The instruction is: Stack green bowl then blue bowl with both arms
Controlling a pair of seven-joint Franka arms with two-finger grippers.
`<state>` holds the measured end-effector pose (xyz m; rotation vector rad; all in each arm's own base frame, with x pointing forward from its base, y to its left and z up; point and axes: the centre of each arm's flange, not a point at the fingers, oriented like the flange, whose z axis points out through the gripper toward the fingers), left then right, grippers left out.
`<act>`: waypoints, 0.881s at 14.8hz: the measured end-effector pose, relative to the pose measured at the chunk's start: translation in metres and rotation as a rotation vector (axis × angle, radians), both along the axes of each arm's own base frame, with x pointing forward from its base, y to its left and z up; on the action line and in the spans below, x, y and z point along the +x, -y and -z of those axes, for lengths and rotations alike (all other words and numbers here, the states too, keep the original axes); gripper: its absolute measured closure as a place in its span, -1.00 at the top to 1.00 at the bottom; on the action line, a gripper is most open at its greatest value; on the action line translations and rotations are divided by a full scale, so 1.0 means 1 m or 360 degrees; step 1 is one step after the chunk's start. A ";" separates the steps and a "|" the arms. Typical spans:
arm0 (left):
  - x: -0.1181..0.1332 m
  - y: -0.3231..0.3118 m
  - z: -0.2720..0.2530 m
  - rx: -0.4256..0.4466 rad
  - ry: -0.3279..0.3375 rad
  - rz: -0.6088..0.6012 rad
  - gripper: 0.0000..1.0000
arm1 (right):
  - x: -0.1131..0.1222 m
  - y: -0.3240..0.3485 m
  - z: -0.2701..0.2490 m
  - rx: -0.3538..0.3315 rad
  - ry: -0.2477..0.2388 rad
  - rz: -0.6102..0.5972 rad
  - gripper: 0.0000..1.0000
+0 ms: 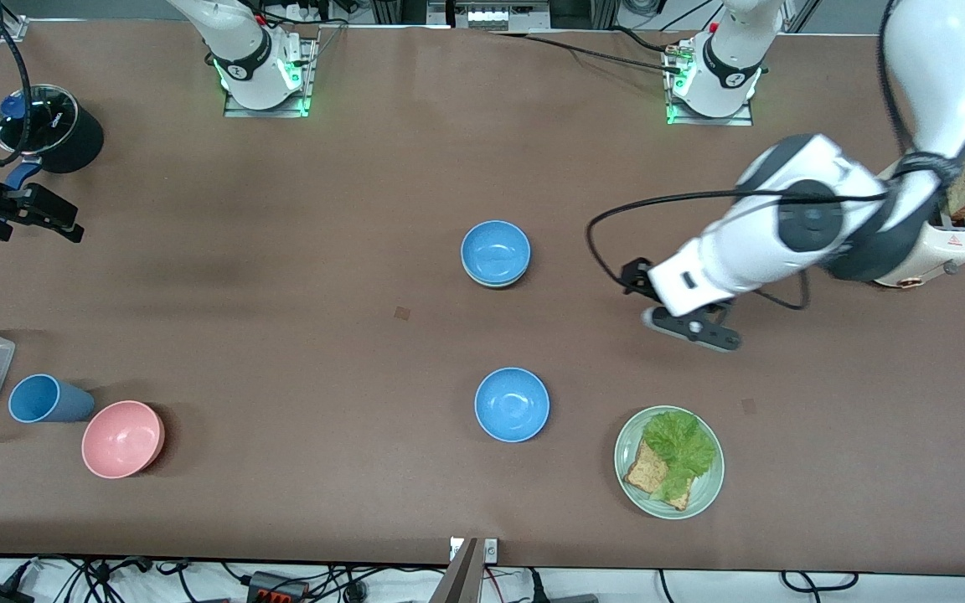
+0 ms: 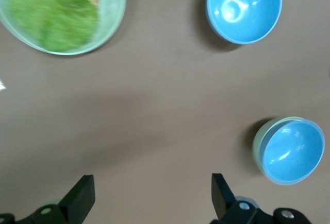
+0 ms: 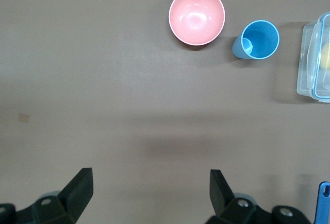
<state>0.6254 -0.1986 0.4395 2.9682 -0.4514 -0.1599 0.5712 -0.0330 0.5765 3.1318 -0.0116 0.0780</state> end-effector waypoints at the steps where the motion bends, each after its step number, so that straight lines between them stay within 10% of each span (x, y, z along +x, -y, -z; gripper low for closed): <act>1: 0.006 -0.016 -0.021 0.0018 -0.0015 0.0048 1.00 | 0.000 0.000 0.000 0.0000 0.0000 0.0000 1.00; 7: 0.030 -0.127 -0.078 0.0007 -0.0018 0.0161 1.00 | 0.000 0.000 0.000 0.0000 0.0000 0.0000 1.00; 13: 0.024 -0.185 -0.073 -0.0033 -0.0060 -0.0285 1.00 | 0.000 0.000 0.000 0.0000 -0.0001 -0.0001 1.00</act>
